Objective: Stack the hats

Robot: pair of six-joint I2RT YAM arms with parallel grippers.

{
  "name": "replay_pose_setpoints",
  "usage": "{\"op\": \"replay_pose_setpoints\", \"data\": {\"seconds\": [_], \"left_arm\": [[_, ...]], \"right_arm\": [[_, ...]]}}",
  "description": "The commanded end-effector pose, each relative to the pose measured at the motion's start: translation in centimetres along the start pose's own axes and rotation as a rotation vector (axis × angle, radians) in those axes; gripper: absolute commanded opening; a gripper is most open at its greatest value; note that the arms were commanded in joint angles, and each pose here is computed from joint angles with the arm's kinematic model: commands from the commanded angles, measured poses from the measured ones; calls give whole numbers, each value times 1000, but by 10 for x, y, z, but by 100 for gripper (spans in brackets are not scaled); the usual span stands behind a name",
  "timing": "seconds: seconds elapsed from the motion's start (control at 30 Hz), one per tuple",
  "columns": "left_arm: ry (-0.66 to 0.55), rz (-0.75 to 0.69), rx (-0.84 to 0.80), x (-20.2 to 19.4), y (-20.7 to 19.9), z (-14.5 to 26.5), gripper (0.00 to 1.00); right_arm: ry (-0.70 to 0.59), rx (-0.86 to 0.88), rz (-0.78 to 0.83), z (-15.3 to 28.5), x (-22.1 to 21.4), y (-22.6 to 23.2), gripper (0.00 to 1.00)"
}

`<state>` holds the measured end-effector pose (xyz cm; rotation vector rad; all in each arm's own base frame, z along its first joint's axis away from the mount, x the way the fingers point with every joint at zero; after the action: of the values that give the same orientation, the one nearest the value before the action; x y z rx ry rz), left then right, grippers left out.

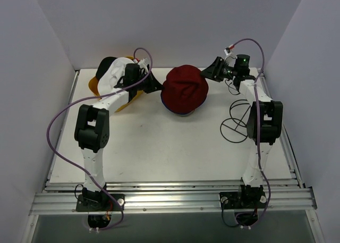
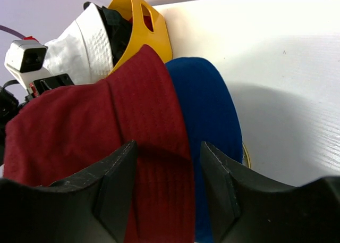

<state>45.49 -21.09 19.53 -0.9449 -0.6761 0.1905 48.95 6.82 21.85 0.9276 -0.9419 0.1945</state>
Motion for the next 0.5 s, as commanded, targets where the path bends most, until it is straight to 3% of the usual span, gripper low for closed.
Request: {"op": "replay_pose_setpoints", "data": {"seconds": [0.0, 0.27, 0.47], "left_arm": [[-39, -38, -8, 10, -5, -3, 2], [-39, -36, 1, 8, -2, -3, 2], [-43, -36, 4, 9, -3, -3, 2]], "right_arm": [[11, 58, -7, -6, -6, -5, 47], [-9, 105, 0, -8, -6, -5, 45], [-49, 206, -63, -11, -11, -3, 28]]}}
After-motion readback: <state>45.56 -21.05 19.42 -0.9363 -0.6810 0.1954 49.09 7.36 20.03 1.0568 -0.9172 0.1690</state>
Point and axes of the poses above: each gripper's point midway between its finger pads, its own z axis back along the fingers, its own y axis along the line the jaws close on, x = y × z, the point moved 10 cm from there along z, back along the fingers, and after that the axes turned 11 degrees about z, right-handed, at the moved point
